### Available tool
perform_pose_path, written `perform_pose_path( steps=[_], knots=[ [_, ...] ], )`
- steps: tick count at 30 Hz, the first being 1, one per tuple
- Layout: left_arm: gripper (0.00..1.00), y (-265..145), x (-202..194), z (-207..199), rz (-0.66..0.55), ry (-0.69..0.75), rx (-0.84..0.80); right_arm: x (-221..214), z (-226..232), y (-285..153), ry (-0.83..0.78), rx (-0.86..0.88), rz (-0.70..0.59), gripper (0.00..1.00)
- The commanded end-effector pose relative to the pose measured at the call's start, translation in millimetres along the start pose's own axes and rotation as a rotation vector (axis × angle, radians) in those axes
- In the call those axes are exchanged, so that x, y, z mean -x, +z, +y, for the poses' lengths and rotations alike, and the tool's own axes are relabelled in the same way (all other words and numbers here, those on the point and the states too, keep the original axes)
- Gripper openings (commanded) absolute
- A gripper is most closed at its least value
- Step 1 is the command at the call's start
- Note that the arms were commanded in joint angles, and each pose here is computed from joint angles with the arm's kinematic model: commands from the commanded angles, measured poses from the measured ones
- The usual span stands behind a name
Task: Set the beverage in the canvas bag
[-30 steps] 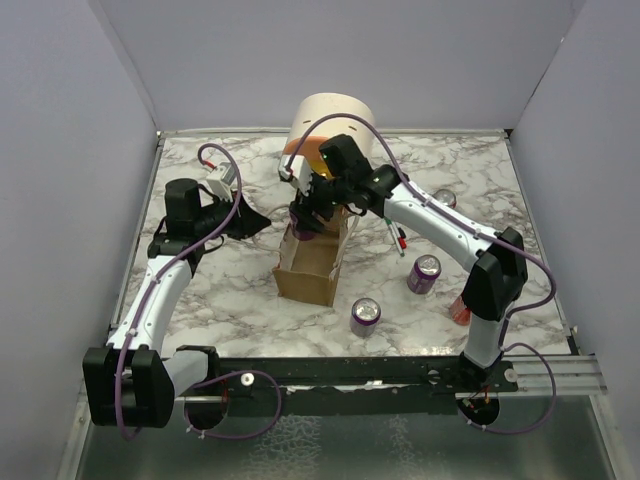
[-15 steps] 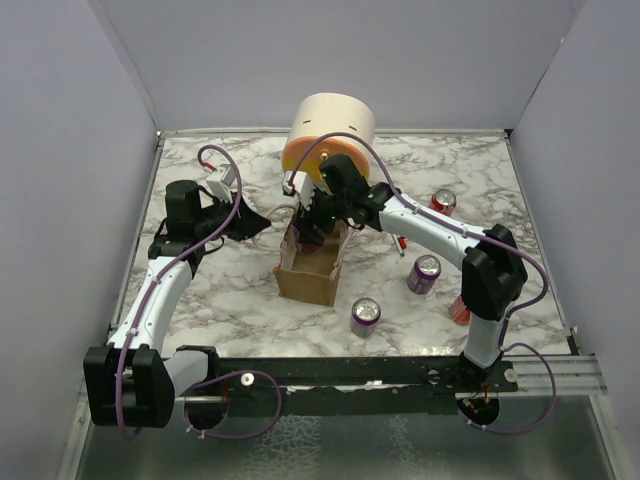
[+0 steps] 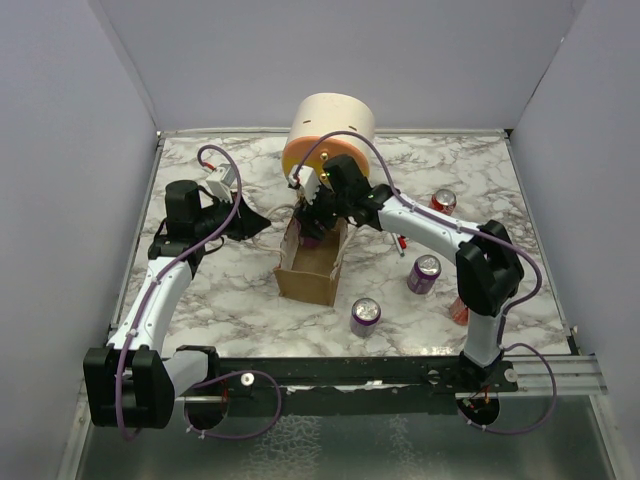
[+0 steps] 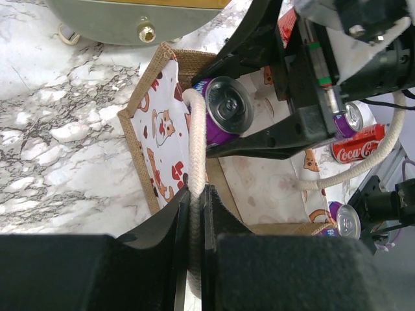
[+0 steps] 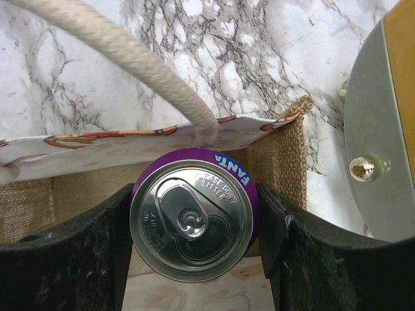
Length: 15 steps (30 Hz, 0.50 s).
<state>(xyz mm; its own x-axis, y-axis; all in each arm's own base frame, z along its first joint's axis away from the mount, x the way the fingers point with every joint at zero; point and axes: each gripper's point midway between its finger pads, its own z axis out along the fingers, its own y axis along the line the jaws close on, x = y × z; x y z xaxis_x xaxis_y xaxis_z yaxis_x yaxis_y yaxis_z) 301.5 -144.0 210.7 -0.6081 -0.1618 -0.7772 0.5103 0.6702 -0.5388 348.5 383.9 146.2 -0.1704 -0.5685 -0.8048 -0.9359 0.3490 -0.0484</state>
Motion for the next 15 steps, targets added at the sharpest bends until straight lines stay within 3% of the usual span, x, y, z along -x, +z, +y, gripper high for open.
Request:
perform_pose_path(
  steps=[1, 7, 15],
  knots=[
    [0.0, -2.7, 2.0, -2.3, -0.019, 0.018, 0.001, 18.5, -16.6, 9.1, 0.007, -0.062, -0.079, 0.01],
    [0.0, -2.8, 1.5, -2.7, -0.019, 0.022, -0.002, 9.4, -19.4, 16.4, 0.033, -0.076, -0.067, 0.02],
    [0.0, -2.6, 1.4, -2.8, -0.019, 0.021, -0.004, -4.6, -16.0, 27.4, 0.04, -0.053, -0.042, 0.12]
  ],
)
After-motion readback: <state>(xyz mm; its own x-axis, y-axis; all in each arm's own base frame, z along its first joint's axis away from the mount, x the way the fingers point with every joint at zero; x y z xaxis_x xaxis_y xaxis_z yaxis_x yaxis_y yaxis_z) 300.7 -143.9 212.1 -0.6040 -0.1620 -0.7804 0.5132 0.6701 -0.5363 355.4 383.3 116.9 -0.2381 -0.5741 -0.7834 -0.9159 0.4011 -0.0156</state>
